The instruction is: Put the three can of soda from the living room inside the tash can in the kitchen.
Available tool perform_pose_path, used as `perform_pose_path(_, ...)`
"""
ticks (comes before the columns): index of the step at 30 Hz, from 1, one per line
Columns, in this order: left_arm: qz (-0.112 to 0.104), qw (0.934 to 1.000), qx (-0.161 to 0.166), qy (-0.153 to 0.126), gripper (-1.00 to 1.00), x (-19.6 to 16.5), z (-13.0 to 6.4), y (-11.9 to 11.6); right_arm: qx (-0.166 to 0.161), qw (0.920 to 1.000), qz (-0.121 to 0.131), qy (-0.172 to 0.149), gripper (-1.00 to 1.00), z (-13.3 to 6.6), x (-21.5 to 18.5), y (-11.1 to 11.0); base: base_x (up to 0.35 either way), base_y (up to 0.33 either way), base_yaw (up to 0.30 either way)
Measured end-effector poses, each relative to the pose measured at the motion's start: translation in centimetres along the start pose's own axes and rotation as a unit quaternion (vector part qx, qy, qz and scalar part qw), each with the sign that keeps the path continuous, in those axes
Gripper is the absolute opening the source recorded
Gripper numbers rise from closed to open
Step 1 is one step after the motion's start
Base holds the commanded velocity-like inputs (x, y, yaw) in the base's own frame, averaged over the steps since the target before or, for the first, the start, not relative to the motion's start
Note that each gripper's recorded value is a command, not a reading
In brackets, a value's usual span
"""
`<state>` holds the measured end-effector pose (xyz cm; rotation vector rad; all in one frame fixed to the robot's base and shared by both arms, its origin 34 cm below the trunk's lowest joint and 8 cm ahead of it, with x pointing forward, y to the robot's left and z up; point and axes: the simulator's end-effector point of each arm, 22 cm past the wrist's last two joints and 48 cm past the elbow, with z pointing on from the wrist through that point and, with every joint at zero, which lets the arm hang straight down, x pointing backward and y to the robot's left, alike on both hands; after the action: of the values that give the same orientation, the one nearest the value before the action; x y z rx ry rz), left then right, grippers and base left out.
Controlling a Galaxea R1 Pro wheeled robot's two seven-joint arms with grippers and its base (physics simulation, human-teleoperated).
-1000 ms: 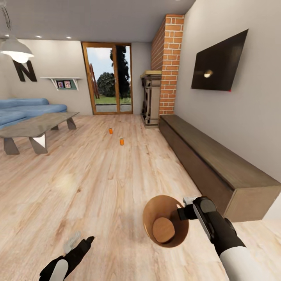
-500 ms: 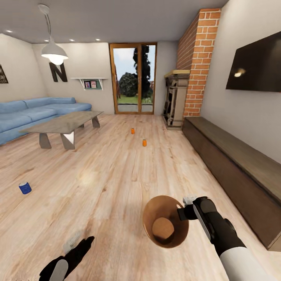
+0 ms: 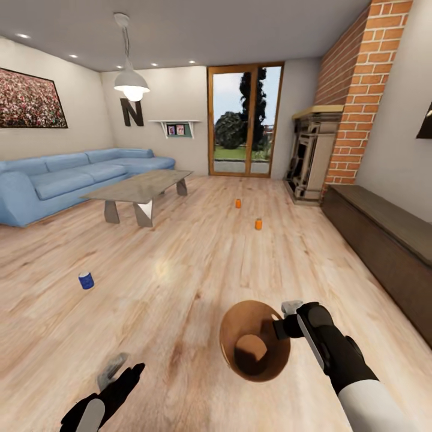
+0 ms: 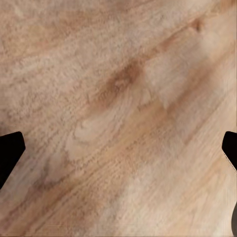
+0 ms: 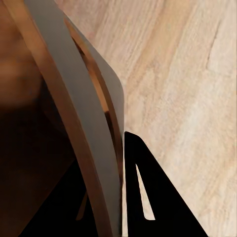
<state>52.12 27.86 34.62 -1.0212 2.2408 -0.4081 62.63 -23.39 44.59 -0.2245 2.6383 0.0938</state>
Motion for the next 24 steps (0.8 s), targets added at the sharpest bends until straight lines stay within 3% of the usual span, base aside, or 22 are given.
perform_pose_path(9,0.001,1.0000,-0.001,0.001,1.00,0.1,0.0,0.1,-0.003,1.0000,0.004,0.002,-1.00,0.1,0.4,-0.2,0.276,0.253,0.046)
perform_pose_path(12,0.004,1.0000,-0.001,0.005,1.00,0.4,0.1,-0.1,-0.001,0.9996,-0.001,-0.027,-1.00,-1.3,-1.6,-0.2,0.279,0.250,0.001)
perform_pose_path(16,0.006,0.9999,-0.002,0.008,1.00,0.7,0.1,0.0,-0.005,0.9991,-0.002,-0.043,-1.00,-2.1,-2.7,0.1,0.280,0.239,0.000)
perform_pose_path(20,0.016,0.9998,-0.004,0.007,1.00,-0.7,0.0,0.4,0.000,0.9989,-0.004,-0.046,-1.00,-2.3,-2.9,-0.1,0.286,0.207,0.000)
perform_pose_path(24,0.039,0.9987,0.006,0.033,1.00,-2.3,0.2,-1.4,-0.002,0.9989,-0.003,-0.048,-1.00,-2.3,-3.0,0.0,0.289,0.199,0.000)
